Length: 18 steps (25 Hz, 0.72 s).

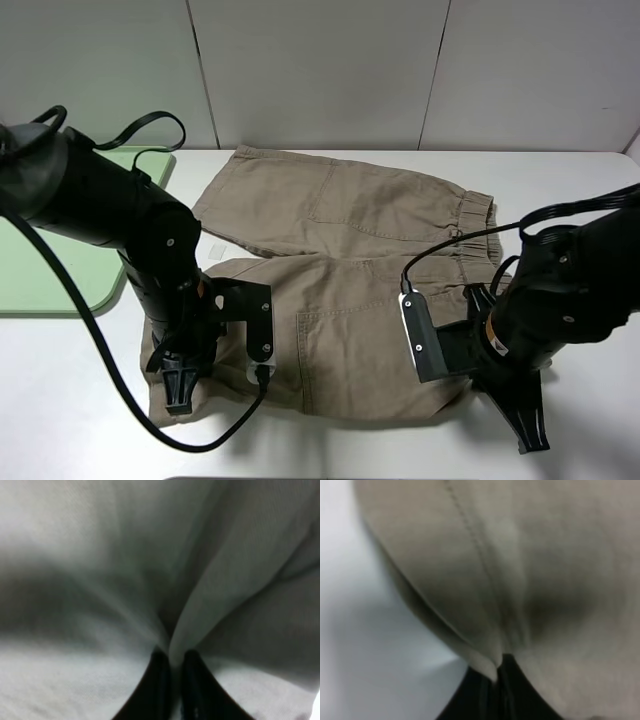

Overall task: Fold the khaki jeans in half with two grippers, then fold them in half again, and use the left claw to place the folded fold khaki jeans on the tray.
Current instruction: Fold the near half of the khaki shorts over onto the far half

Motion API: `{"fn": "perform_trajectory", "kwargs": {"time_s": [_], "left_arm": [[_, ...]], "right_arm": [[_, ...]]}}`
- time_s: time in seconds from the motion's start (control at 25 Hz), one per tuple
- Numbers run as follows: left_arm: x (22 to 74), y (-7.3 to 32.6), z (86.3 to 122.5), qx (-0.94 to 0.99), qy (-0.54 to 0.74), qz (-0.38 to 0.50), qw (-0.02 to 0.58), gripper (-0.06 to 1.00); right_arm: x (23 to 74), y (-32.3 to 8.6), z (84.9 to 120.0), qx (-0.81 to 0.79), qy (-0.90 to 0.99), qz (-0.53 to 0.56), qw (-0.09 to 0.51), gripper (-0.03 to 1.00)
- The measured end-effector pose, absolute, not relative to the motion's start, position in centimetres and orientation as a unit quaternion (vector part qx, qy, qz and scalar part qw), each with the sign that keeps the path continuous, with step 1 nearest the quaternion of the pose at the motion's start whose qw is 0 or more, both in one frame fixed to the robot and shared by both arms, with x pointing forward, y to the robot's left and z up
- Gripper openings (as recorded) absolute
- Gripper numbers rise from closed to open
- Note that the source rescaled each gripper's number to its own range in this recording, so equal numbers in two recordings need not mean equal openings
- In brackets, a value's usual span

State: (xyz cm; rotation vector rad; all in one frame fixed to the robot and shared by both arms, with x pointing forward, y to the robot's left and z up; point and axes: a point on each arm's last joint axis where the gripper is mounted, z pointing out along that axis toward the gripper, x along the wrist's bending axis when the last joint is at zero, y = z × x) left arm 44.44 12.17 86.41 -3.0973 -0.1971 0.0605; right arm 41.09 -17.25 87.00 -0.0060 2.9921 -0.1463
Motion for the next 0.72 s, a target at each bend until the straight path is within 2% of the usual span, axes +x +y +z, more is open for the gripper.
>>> {"fn": "perform_trajectory", "kwargs": {"time_s": [0.36, 0.72], "left_arm": [[44.2, 12.9, 91.7, -0.999, -0.036, -0.039, -0.004, 0.00], [43.1, 15.0, 98.0, -0.993, 0.000, -0.121, -0.009, 0.00]], "right_arm": [[42.5, -15.9, 92.2, 0.137, 0.986, -0.022, 0.089, 0.00], [40.4, -16.6, 96.2, 0.199, 0.978, 0.016, 0.063, 0.00]]}}
